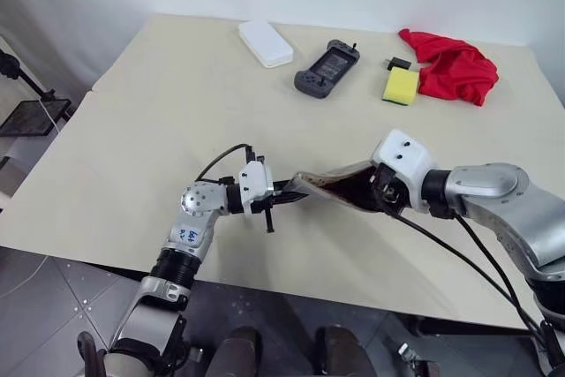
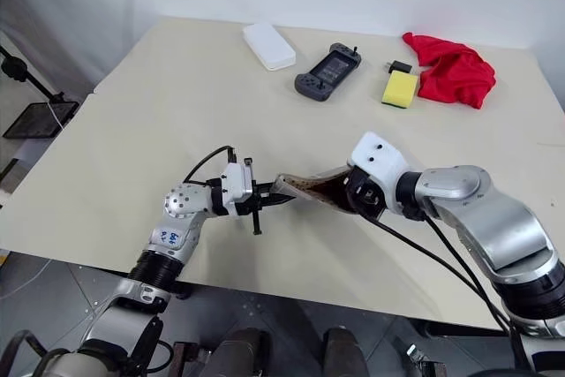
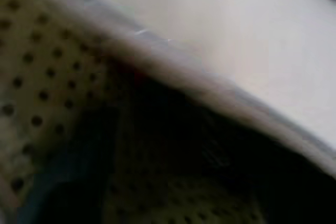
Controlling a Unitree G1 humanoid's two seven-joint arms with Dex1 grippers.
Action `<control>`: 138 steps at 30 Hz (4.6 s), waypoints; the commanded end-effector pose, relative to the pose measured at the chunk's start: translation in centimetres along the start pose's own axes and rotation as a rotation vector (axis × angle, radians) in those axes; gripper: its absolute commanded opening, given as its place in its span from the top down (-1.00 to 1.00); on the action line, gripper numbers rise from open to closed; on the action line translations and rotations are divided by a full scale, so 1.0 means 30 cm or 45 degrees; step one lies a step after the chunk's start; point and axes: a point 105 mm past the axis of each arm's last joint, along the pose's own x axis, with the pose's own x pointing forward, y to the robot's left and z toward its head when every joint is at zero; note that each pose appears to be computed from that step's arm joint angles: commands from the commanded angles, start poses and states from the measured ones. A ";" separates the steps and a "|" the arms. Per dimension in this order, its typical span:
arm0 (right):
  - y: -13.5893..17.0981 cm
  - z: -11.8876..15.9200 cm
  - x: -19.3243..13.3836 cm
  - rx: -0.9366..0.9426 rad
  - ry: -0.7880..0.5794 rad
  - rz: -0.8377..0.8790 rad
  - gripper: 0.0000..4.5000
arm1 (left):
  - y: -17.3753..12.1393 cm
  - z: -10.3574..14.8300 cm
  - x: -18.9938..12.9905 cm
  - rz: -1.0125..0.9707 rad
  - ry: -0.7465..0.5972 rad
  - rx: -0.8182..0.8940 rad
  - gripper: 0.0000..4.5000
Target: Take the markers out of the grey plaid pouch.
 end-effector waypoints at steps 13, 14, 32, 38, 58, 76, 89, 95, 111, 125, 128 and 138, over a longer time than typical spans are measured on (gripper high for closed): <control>0.015 0.071 0.136 -0.255 0.035 0.045 -0.86 | 0.002 0.037 -0.001 -0.120 -0.068 -0.273 1.00; 0.014 0.072 0.141 -0.253 0.041 0.052 -0.86 | 0.001 0.037 0.000 -0.125 -0.068 -0.281 1.00; 0.015 -0.005 0.209 -0.373 0.240 0.218 0.57 | 0.014 0.035 -0.003 -0.094 -0.075 -0.278 1.00; -0.001 0.031 0.158 -0.508 0.141 0.193 0.69 | 0.050 0.042 -0.016 0.005 -0.096 -0.289 1.00; -0.047 0.099 0.016 -0.749 -0.234 0.130 0.71 | 0.074 0.015 -0.048 0.129 -0.049 -0.411 1.00; 0.083 0.120 -0.004 -0.512 -0.459 0.297 0.72 | 0.059 0.016 -0.043 0.094 -0.059 -0.429 1.00; -0.150 0.248 -0.318 0.350 -1.011 0.153 0.72 | 0.073 0.032 -0.044 0.111 -0.076 -0.388 1.00; -0.365 -0.035 -0.398 0.629 -0.506 -0.288 0.72 | 0.038 0.028 -0.045 0.029 -0.045 -0.313 1.00; -0.274 -0.577 -0.372 0.793 0.459 -0.512 0.17 | -0.002 0.045 -0.031 -0.072 -0.059 -0.298 1.00; -0.342 -0.176 -0.457 0.128 -0.361 -0.388 -0.99 | 0.052 0.040 -0.057 0.031 -0.041 -0.194 1.00; -0.242 -0.075 -0.417 0.054 -0.478 -0.181 -0.82 | 0.074 0.035 -0.064 0.073 -0.031 -0.156 1.00; -0.048 0.133 -0.289 -0.060 -0.532 0.164 0.57 | 0.070 0.027 -0.051 0.064 -0.026 -0.114 1.00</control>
